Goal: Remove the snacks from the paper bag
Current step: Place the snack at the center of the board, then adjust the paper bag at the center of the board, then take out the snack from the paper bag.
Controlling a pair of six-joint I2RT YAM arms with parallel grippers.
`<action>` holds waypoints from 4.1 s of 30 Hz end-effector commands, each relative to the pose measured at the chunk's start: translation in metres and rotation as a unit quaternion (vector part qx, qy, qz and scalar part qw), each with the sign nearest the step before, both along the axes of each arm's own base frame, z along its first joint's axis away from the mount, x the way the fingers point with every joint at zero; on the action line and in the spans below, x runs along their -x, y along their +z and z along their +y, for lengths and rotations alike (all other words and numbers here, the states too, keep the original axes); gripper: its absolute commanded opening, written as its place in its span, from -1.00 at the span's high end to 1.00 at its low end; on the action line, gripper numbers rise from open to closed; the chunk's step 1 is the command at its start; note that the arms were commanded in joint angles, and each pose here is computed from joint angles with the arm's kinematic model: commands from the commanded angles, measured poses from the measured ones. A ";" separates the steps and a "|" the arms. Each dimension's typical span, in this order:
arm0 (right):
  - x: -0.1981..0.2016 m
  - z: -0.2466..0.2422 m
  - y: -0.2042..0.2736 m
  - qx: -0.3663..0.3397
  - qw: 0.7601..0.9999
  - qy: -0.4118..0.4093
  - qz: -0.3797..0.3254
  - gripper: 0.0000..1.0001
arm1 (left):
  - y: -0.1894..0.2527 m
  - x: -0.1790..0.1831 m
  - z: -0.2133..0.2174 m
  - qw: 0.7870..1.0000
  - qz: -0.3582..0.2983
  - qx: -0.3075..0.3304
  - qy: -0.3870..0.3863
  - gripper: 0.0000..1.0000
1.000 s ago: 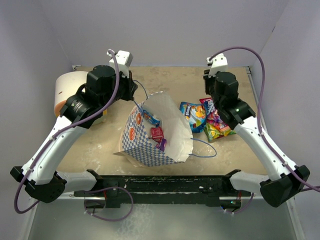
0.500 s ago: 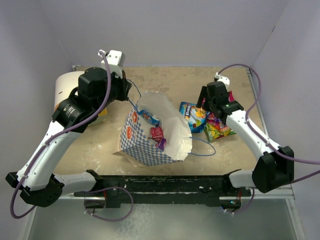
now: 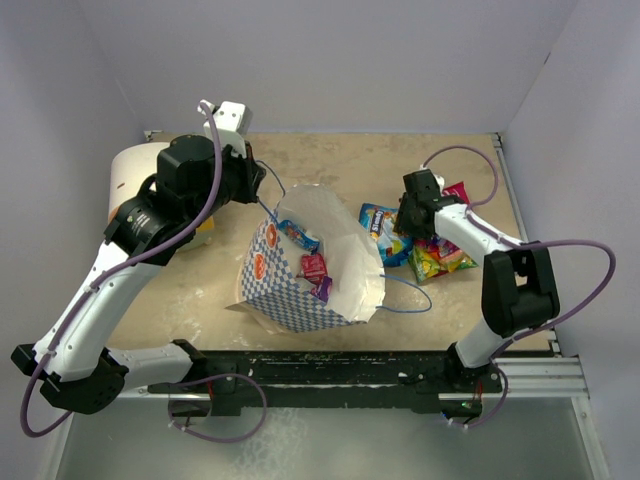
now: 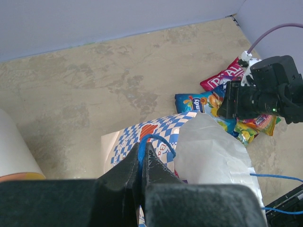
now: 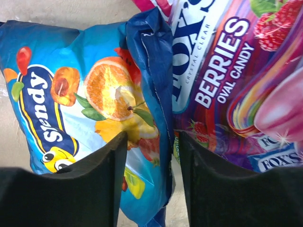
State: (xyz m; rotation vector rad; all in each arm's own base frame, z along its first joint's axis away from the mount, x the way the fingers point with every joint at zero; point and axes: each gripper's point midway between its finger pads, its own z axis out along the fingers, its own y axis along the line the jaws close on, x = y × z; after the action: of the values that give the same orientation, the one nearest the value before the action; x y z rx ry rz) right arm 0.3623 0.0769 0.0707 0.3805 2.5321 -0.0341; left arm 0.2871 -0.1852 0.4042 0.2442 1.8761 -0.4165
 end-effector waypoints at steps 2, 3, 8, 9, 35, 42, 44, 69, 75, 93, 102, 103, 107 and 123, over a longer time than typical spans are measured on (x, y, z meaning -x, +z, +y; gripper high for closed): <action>-0.007 0.007 0.016 -0.009 1.000 0.029 -0.003 0.16 | 0.017 0.006 0.001 0.999 -0.013 0.030 -0.002 1.00; -0.008 0.008 0.019 -0.011 0.999 0.035 -0.009 0.26 | 0.016 0.006 0.000 0.999 -0.012 0.030 -0.002 1.00; -0.004 0.013 0.037 -0.026 0.998 0.051 -0.017 0.86 | 0.015 0.004 -0.003 0.999 -0.010 0.033 -0.004 1.00; -0.002 0.013 0.041 -0.024 0.998 0.060 -0.013 0.97 | 0.014 0.004 -0.004 0.999 -0.008 0.033 -0.004 1.00; 0.005 -0.039 0.100 0.125 0.983 0.131 0.018 0.88 | 0.017 0.004 0.007 0.999 -0.007 0.030 0.022 1.00; 0.019 -0.039 0.098 0.116 0.984 0.135 0.016 0.21 | 0.012 0.006 0.008 0.999 0.000 0.030 0.022 1.00; 0.021 -0.042 0.107 0.118 0.984 0.129 0.012 0.04 | 0.014 0.006 0.008 1.000 -0.003 0.025 0.019 1.00; 0.115 0.178 0.088 -0.220 0.933 0.276 0.066 -0.28 | 0.114 -0.028 -0.024 0.958 -0.224 -0.124 -0.126 1.00; 0.134 0.173 0.077 -0.234 0.938 0.247 0.062 -0.28 | 0.070 0.010 -0.078 0.950 -0.140 -0.028 -0.279 1.00; 0.181 0.153 0.196 -0.161 0.786 0.527 -0.280 -0.28 | -0.017 0.097 -0.064 0.943 0.054 0.091 -0.314 1.00; 0.258 0.223 0.211 -0.132 0.534 0.740 -0.387 -0.21 | -0.012 0.078 -0.062 0.957 0.062 0.099 -0.265 1.00; 0.261 0.236 0.202 -0.110 0.529 0.752 -0.378 -0.21 | -0.013 0.076 -0.062 0.958 0.065 0.102 -0.259 1.00; 0.282 0.274 0.173 -0.050 0.501 0.781 -0.369 -0.19 | -0.015 0.075 -0.063 0.958 0.073 0.106 -0.254 1.00; 0.167 0.335 0.077 0.199 0.478 0.733 -0.442 -0.14 | -0.002 0.061 -0.066 0.963 0.049 0.092 -0.248 1.00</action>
State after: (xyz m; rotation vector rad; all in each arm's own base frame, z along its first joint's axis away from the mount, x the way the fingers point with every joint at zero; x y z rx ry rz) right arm 0.1595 0.3945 0.1002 -1.7261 1.1230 0.2229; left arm 0.2237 -0.2540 0.3777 0.5826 1.9274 -0.9723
